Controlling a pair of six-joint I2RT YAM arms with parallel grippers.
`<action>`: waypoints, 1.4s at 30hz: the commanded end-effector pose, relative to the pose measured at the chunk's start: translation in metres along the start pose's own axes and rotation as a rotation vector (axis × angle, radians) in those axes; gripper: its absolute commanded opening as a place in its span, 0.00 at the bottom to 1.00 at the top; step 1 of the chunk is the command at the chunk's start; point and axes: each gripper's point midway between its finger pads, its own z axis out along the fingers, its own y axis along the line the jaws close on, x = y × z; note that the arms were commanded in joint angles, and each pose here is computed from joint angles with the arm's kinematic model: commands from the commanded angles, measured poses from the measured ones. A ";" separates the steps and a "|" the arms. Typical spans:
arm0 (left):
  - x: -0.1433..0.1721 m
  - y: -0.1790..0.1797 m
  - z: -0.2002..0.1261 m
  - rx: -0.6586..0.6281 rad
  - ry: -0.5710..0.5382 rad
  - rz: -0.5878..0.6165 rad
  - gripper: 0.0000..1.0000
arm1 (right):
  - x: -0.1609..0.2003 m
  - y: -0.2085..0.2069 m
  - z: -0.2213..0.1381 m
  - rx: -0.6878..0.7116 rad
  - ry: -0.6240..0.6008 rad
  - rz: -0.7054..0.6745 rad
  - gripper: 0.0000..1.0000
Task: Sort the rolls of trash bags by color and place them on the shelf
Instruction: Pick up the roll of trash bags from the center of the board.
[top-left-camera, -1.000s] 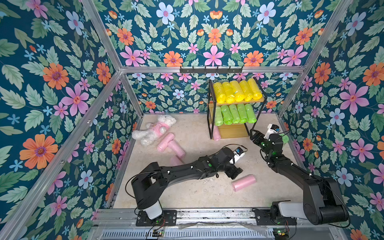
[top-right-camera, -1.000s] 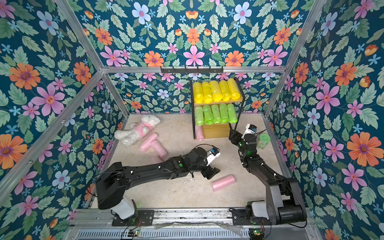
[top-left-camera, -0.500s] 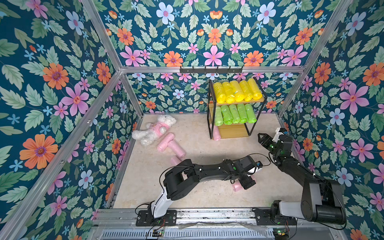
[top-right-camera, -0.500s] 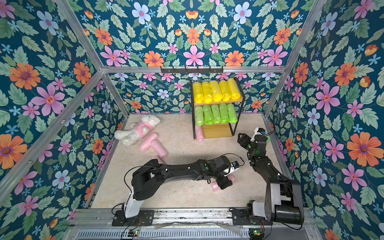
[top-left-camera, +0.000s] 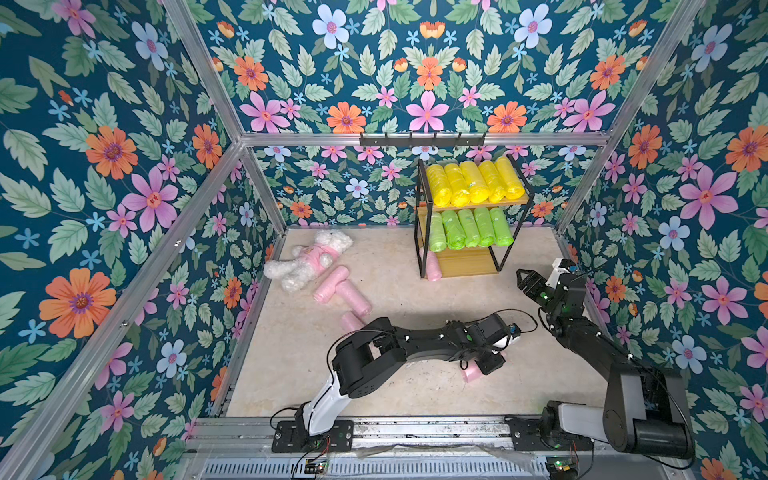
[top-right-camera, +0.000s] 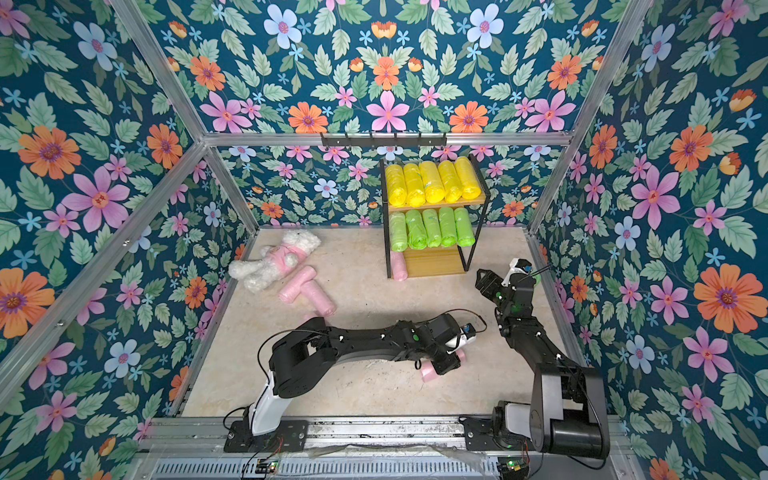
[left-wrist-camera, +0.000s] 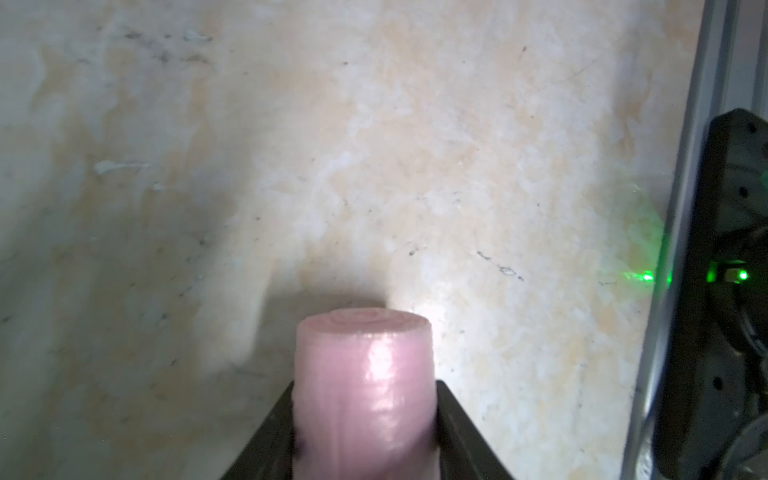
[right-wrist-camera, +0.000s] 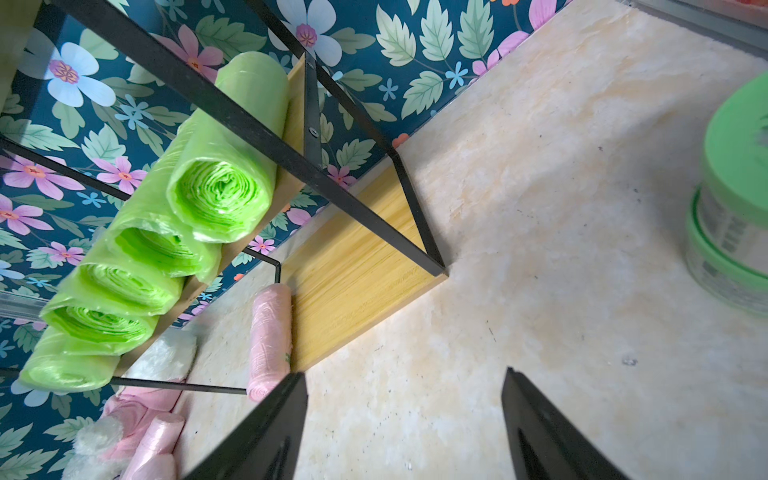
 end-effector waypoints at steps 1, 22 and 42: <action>-0.032 0.017 -0.023 -0.001 -0.168 -0.095 0.39 | -0.007 0.005 -0.005 -0.014 -0.032 -0.005 0.78; -0.010 0.232 -0.304 -0.292 -1.171 -0.932 0.29 | 0.069 0.220 -0.091 -0.678 -0.016 -0.157 0.81; 0.015 0.232 -0.351 -0.189 -1.486 -1.138 0.28 | 0.135 0.280 -0.108 -0.968 0.133 0.064 0.97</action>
